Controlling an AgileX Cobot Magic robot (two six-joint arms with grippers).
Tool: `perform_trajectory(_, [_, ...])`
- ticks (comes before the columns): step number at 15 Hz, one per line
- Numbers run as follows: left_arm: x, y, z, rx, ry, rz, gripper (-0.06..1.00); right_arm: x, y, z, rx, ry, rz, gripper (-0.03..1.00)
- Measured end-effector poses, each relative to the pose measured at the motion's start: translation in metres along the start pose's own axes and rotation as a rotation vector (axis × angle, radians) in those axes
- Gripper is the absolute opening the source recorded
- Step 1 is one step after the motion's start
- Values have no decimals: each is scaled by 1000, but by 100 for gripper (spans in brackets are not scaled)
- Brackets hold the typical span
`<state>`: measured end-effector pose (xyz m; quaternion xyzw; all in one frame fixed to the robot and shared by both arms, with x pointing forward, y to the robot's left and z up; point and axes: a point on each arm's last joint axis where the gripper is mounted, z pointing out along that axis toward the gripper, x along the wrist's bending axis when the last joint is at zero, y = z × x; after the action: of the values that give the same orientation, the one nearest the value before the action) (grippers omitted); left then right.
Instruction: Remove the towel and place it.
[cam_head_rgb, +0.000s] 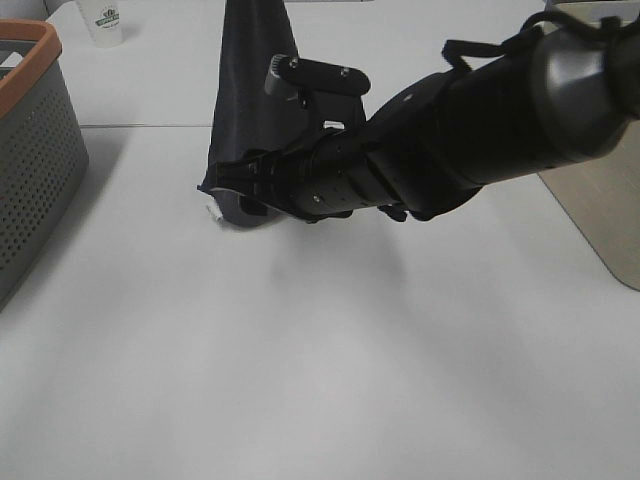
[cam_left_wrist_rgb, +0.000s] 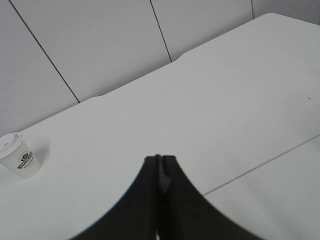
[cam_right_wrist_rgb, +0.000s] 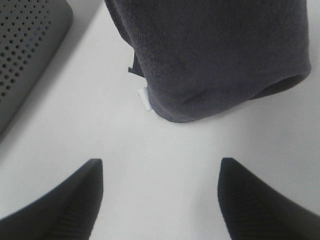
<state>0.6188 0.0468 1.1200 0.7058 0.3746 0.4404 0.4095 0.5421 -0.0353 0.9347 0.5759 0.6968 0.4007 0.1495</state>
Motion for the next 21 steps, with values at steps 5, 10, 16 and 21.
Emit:
perform_trajectory(5, [0,0,0,2,1,1,0,18,4,47,16,49,-14,93])
perform_trajectory(10, [4,-3,0,33,39,10,0,6,-4,73,-17,-80,256,94])
perform_trajectory(16, [-2,-3,-1,42,14,-28,0,3,3,75,-87,-115,194,90])
perform_trajectory(21, [-8,14,-8,-7,-6,-41,0,9,-15,84,-60,-123,160,72])
